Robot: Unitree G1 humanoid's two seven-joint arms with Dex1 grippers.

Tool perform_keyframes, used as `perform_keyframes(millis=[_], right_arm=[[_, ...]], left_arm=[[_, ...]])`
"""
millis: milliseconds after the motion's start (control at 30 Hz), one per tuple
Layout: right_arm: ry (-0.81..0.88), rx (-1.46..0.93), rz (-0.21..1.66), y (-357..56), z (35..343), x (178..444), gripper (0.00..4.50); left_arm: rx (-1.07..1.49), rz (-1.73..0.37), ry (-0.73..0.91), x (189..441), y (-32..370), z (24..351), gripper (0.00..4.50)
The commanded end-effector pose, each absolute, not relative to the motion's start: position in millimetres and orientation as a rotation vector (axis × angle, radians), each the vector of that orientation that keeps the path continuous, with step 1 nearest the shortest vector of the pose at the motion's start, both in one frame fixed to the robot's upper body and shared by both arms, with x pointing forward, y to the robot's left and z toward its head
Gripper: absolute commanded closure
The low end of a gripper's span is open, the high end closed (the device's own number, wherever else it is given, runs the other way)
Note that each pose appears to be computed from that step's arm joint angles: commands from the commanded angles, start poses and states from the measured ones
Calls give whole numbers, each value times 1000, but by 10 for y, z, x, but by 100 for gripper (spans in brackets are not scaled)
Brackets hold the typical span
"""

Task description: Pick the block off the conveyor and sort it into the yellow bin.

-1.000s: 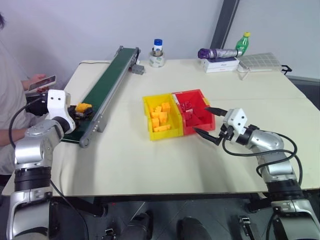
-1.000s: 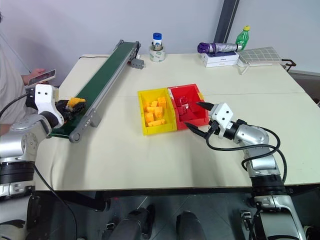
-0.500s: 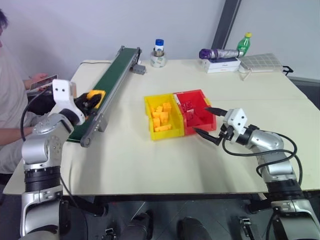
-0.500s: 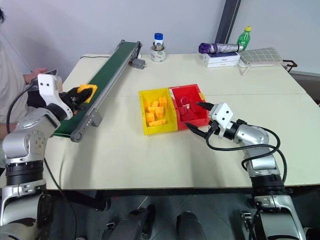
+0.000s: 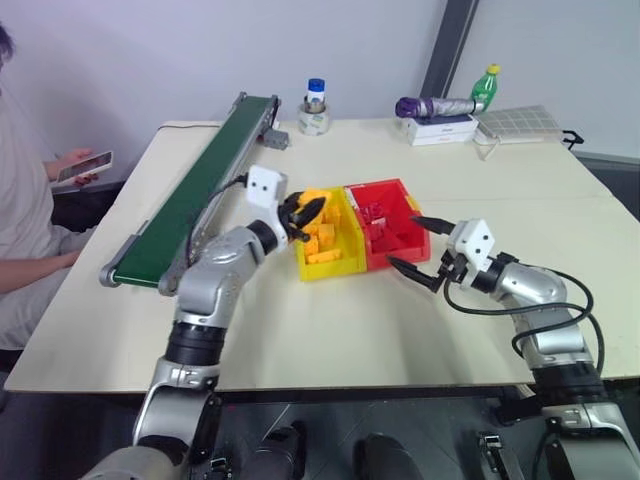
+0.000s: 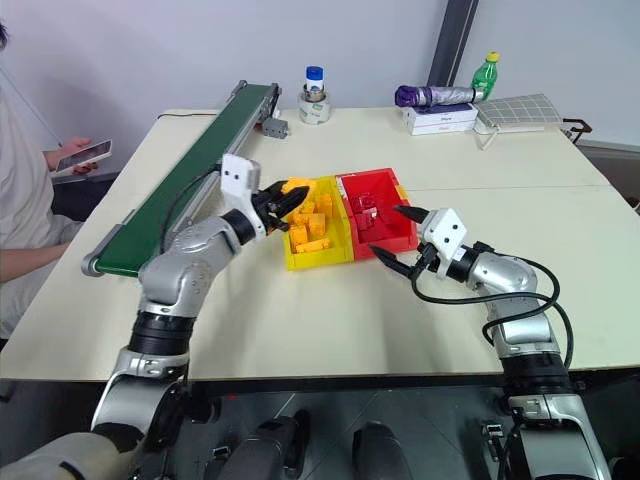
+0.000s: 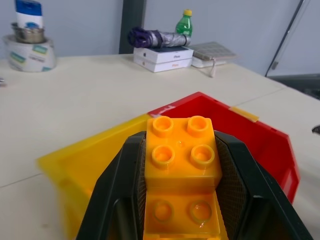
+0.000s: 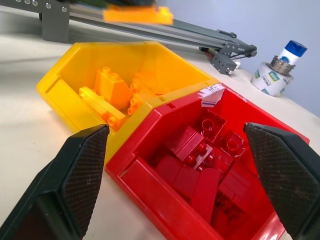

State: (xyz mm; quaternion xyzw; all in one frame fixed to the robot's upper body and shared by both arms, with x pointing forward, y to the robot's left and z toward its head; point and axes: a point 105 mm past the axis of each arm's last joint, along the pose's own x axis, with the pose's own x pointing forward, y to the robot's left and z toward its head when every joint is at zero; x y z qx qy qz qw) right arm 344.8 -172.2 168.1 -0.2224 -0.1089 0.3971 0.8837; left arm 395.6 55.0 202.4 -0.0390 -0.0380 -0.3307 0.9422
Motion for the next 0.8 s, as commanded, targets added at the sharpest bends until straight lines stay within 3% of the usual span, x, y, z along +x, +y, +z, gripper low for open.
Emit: perform_keyframes(millis=[33,233,267,500,700,800], right_arm=[[-295,-484,804,-1723,1854,3414,0],[-289,-485,786,-1765,1836,3380,0],[-288,-484,785,-1764,1837,3379,0],[-286,-483,785,-1764,1839,3383,0],[-288,-483,790,-1768,1840,3405,0],[-286,-483,800,-1762,1835,3412,0]], left_arm=[[-23,-661,-148,4018,433,2157,318],[-27,-609,-167,4092,408,2182,21],[-31,-611,-168,4085,406,2189,4],[-8,-740,-232,3779,626,2378,4],[149,-789,-230,3326,1363,2424,4],[162,-751,-177,3213,1681,2344,4]])
